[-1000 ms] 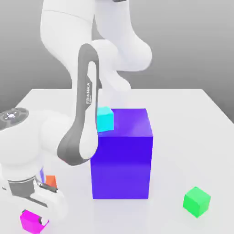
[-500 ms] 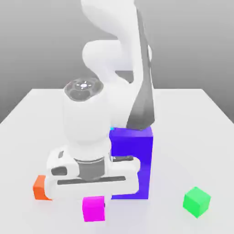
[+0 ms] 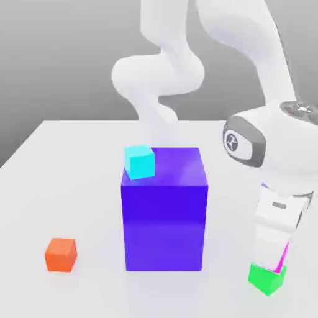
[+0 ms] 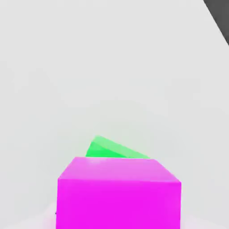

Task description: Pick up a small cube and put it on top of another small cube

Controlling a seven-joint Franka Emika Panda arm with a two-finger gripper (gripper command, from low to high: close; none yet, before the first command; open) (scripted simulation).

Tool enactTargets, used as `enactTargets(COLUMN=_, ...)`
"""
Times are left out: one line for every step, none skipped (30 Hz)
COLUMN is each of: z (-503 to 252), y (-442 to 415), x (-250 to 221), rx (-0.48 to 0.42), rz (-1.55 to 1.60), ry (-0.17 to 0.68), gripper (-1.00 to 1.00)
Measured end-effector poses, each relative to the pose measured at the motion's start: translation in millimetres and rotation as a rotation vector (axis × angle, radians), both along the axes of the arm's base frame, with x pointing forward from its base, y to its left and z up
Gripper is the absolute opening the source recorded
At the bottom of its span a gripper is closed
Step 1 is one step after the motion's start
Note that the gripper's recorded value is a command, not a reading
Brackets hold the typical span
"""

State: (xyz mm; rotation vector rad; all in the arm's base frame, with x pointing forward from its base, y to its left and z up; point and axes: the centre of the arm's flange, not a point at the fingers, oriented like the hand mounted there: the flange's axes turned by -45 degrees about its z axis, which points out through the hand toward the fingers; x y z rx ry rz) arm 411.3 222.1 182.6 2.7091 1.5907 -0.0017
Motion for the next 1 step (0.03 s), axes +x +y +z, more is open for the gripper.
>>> enactTargets(z=0.0, y=0.0, x=0.0, rx=0.000, rz=0.000, ry=0.000, gripper=1.00)
